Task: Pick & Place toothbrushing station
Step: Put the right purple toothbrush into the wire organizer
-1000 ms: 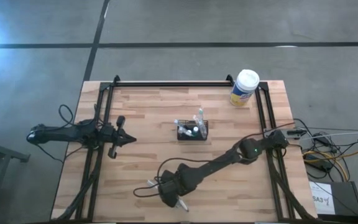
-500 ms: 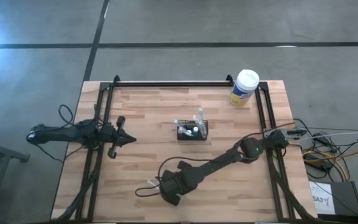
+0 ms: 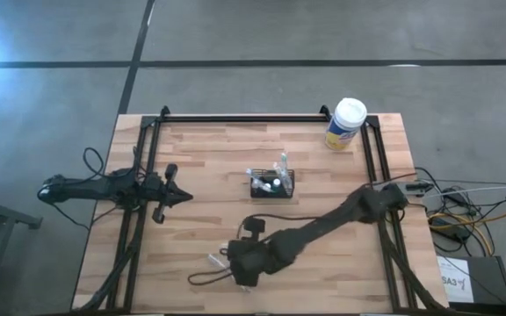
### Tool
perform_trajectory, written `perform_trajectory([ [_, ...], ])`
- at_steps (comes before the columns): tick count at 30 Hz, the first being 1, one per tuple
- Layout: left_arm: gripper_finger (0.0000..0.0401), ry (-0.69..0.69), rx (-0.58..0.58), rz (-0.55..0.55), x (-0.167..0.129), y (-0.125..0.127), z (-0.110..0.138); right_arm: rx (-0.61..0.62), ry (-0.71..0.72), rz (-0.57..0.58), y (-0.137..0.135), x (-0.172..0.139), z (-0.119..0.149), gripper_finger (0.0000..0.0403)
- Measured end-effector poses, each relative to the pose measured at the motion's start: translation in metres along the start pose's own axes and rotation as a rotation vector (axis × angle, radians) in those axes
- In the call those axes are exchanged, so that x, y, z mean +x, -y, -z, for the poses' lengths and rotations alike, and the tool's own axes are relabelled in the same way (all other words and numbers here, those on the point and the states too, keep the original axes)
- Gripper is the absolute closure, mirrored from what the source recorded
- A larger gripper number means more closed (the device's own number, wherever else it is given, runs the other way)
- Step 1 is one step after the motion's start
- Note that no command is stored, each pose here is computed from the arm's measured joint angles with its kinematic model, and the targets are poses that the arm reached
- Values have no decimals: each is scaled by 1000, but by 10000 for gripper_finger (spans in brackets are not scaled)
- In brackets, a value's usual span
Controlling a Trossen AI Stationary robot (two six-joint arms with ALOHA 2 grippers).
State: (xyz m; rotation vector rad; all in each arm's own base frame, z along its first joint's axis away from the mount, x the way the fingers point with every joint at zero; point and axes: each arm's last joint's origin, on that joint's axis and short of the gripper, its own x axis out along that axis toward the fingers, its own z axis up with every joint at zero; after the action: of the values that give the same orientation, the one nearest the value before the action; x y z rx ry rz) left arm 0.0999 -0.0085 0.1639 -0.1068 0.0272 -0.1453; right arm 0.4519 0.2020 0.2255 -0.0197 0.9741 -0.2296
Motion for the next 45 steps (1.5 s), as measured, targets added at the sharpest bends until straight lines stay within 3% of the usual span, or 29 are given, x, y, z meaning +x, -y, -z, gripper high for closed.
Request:
perform_trajectory([
  [8, 393, -2, -46, -8, 0, 0, 0, -175, 273, -5, 14, -70, -21, 394],
  [11, 387, -3, -72, -8, 0, 0, 0, -216, 342, -19, 20, -79, -14, 394],
  [14, 380, -6, -70, -9, 0, 0, 1, -232, 423, -25, 28, -70, 4, 395],
  [19, 369, -30, -63, -40, 1, -1, 3, -180, 679, -50, 54, -57, 40, 395],
  [22, 357, -53, -71, -95, 3, -3, 5, -169, 793, -124, 73, -39, 60, 395],
  [26, 323, -97, -54, -145, 7, -5, 9, -90, 973, -128, 103, -29, 65, 395],
  [35, 206, -15, -9, -81, 20, -1, -26, -104, 1009, -155, 139, -18, 48, 395],
  [40, 178, 1, 71, -67, 28, 1, -52, -117, 1036, -136, 143, -21, 38, 395],
  [45, 160, -14, 74, -48, 38, 2, -63, -120, 1049, -114, 147, -23, 32, 395],
])
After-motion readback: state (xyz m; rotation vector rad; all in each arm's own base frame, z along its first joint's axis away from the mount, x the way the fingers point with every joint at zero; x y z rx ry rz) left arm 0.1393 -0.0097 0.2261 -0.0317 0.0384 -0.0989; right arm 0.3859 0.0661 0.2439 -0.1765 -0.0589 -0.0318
